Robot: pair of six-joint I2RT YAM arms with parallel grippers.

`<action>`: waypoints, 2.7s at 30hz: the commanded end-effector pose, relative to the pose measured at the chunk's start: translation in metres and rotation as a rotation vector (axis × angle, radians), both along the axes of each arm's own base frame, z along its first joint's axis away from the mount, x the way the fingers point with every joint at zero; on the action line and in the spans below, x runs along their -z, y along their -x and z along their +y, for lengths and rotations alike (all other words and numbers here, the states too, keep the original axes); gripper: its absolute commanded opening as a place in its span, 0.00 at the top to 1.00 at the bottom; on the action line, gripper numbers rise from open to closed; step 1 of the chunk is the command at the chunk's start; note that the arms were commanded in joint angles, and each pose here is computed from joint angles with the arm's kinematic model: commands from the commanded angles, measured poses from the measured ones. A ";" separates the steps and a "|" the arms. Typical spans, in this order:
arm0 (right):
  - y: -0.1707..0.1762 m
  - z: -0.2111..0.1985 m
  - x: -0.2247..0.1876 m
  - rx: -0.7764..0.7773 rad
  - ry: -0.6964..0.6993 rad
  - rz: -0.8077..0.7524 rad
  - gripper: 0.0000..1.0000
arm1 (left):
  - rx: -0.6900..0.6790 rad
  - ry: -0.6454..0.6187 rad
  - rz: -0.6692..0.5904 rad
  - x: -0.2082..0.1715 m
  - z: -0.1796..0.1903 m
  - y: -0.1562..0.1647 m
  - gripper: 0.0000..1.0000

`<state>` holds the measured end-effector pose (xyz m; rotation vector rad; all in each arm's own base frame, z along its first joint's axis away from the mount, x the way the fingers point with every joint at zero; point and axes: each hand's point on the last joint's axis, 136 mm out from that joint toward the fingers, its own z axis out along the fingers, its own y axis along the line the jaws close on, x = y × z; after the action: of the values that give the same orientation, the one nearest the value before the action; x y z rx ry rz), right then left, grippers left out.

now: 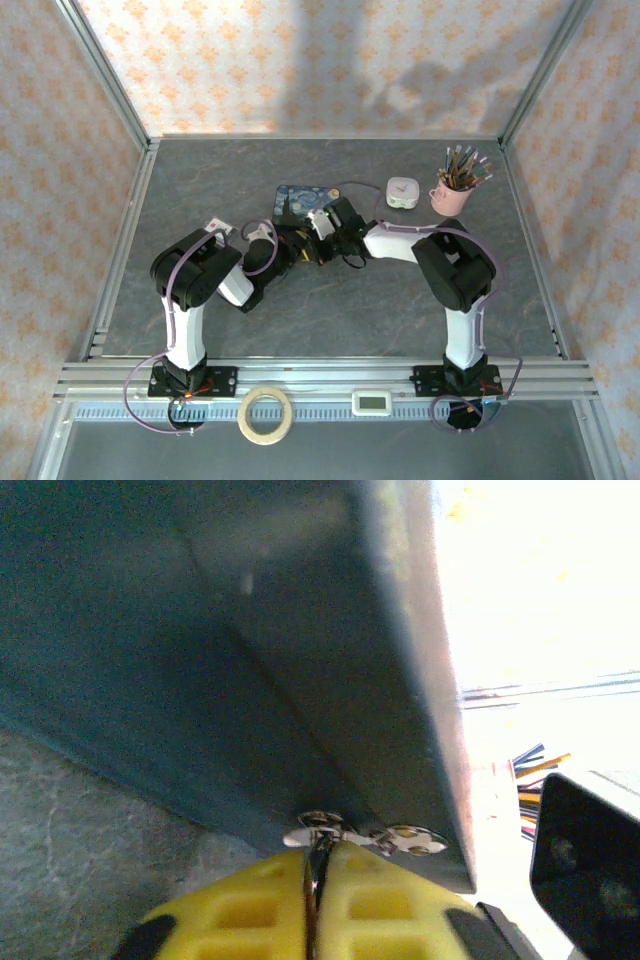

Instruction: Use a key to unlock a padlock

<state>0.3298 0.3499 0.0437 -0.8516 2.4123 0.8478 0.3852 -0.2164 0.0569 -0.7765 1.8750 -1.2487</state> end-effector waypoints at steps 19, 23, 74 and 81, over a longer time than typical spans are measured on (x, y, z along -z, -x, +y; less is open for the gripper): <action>-0.036 -0.079 -0.104 0.496 -0.024 -0.143 0.45 | -0.004 0.015 -0.024 0.001 -0.002 0.000 1.00; -0.077 -0.095 -0.113 0.660 -0.072 -0.161 0.44 | -0.013 0.021 -0.029 -0.001 0.000 0.000 1.00; -0.080 -0.106 0.002 0.977 -0.308 0.152 0.50 | -0.451 0.248 -0.080 -0.016 0.061 0.004 1.00; -0.080 -0.108 0.006 1.005 -0.297 0.156 0.51 | -0.510 0.280 -0.121 -0.022 0.073 0.010 1.00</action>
<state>0.4144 0.2758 0.0768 0.4187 2.2231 1.0037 0.3763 -0.1660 0.0565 -1.1709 1.4934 -1.1889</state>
